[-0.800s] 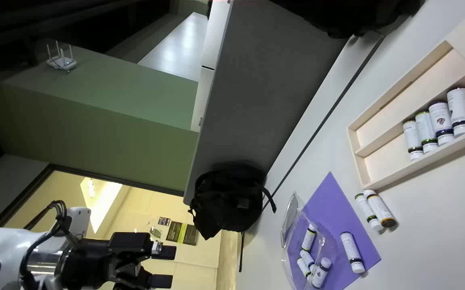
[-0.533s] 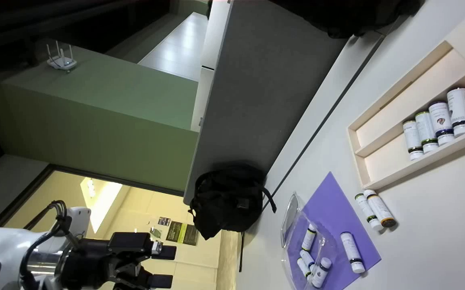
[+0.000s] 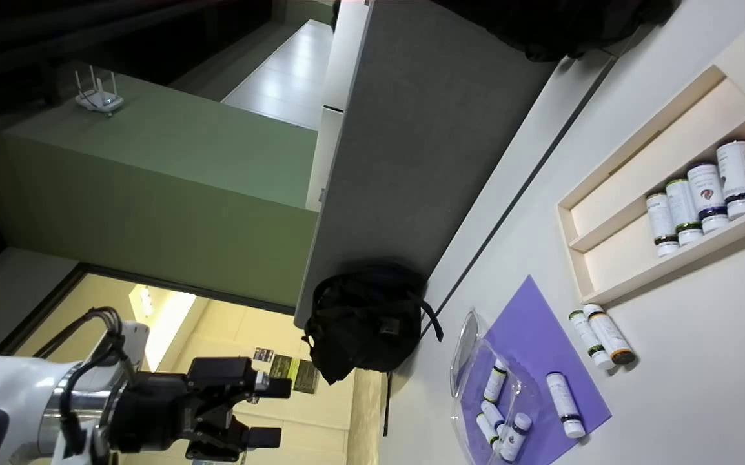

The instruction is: Put one bottle in the storage box

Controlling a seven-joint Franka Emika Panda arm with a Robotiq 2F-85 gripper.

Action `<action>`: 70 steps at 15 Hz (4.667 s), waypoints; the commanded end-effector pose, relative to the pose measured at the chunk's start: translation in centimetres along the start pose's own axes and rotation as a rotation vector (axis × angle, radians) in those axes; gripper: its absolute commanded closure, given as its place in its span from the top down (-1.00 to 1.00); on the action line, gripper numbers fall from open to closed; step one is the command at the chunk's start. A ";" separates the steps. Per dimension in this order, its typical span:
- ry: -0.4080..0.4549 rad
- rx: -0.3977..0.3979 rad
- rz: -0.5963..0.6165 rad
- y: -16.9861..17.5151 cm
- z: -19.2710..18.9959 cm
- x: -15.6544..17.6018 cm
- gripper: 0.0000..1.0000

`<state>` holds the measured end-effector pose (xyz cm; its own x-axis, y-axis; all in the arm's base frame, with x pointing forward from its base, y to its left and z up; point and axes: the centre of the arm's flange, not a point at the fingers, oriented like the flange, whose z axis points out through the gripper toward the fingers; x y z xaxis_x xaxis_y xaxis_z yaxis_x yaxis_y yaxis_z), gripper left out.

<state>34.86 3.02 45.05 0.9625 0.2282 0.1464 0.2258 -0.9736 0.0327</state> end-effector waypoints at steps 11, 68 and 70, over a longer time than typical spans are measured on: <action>0.014 0.291 -0.045 8.9 10.1 1.3 1.00; -0.466 0.256 0.280 10.4 38.0 4.9 -0.70; -0.462 0.260 0.279 10.3 37.9 4.9 -0.70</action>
<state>47.08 -5.98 8.24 0.9483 0.0238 -0.3164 -0.0457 -0.9765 -0.2105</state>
